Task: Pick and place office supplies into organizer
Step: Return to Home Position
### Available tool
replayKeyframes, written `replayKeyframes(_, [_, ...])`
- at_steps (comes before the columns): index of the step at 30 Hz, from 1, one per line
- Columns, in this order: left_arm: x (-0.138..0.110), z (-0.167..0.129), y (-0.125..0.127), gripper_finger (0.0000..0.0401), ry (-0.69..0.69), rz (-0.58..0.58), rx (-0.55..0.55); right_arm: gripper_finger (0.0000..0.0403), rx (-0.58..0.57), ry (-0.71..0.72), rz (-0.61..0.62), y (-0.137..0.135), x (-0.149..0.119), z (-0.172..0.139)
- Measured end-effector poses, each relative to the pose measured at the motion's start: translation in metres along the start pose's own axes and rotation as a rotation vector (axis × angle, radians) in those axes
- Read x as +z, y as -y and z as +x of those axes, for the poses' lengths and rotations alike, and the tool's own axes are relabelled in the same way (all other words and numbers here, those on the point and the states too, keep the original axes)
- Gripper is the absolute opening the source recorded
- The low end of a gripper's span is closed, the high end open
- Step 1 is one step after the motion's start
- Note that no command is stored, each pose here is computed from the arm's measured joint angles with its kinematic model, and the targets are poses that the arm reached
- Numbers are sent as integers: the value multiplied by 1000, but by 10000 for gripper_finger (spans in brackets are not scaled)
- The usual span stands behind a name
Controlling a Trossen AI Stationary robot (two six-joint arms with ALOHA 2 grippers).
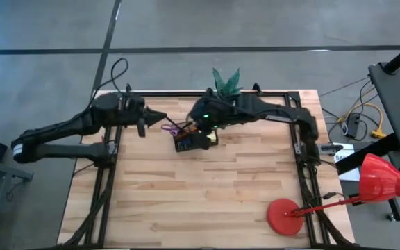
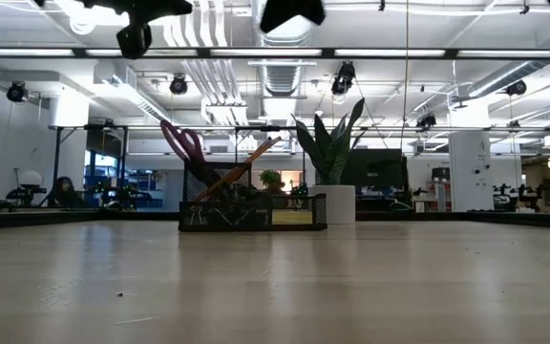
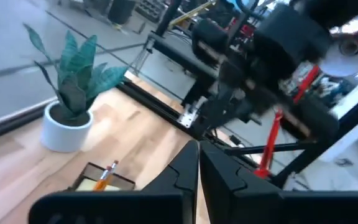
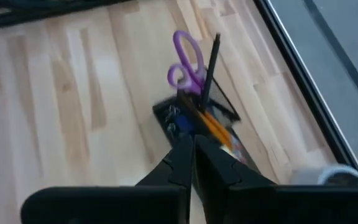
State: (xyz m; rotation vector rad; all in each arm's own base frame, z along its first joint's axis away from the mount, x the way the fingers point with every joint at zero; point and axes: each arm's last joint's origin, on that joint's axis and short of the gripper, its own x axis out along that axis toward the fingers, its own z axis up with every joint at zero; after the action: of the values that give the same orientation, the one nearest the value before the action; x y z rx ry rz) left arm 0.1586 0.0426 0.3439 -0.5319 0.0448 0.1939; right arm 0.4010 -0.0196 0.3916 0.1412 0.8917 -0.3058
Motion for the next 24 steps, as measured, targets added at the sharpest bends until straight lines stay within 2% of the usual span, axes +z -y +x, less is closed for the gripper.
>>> replayKeyframes(6, [-22,-2,33,0,-11,82,-6,9,17,33,-2,9,-27,-40])
replayKeyframes(10, [-27,-11,47,0,46,94,54,9,52,117,-13,8,-53,-68])
replayKeyframes(12, [-29,-15,48,0,61,110,96,9,13,170,-21,9,-66,-81])
replayKeyframes(14, [-29,-17,49,0,59,93,88,9,-45,208,-1,14,-80,-97])
replayKeyframes(17, [-24,-18,53,0,98,-24,28,9,-101,235,7,27,-102,-122])
replayKeyframes(19, [-22,-18,56,0,107,-79,-32,9,-74,233,75,35,-117,-136])
replayKeyframes(21, [-18,-17,61,0,119,-52,-116,9,-21,291,172,39,-125,-149])
replayKeyframes(24, [-16,-14,71,0,113,111,-329,9,45,418,163,40,-135,-164])
